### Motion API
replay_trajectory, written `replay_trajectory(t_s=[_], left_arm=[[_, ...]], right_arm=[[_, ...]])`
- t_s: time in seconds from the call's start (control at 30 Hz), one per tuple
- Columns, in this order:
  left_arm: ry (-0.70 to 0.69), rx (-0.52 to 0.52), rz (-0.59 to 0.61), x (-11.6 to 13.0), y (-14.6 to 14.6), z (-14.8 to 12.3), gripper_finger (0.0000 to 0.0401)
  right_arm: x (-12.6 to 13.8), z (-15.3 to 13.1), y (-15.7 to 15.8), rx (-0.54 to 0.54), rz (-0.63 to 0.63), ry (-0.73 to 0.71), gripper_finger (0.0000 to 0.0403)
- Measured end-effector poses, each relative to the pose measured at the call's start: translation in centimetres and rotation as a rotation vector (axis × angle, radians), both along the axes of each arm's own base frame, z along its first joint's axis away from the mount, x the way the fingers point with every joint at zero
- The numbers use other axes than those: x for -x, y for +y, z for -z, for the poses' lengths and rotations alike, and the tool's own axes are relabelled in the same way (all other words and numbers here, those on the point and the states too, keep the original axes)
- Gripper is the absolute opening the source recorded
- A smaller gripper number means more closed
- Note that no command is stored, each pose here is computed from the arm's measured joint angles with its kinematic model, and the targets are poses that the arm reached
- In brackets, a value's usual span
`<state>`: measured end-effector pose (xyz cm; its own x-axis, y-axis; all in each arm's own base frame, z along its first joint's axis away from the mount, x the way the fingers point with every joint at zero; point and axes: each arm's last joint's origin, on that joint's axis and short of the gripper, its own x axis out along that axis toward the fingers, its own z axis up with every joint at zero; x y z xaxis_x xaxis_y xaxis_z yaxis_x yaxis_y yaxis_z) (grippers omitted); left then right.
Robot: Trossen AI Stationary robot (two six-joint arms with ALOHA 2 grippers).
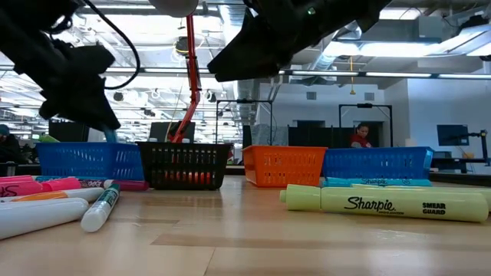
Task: Pick & Place Markers
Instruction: Put the large light blue marker pen into the left blue basket, then put the small dark red marker pen into the orange basket
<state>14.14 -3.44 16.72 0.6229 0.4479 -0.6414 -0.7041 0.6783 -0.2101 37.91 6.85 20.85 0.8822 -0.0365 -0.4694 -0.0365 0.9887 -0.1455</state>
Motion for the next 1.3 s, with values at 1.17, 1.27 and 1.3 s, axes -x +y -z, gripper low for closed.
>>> replay_trajectory(t_s=[1.17, 1.27, 1.3], left_arm=[[0.141, -0.299, 0.893, -4.7, -5.8, 1.5, 0.0125], [0.199, -0.273, 0.891, -5.4, -5.4, 2.5, 0.0125], [0.22, -0.261, 0.89, -5.5, -5.3, 2.9, 0.0125]], right_arm=[[-0.2, -0.4, 0.4, -0.062, -0.103, -0.034, 0.0249], [-0.2, -0.4, 0.4, -0.061, -0.101, -0.034, 0.0249], [-0.2, -0.4, 0.4, -0.061, -0.101, -0.034, 0.0249]])
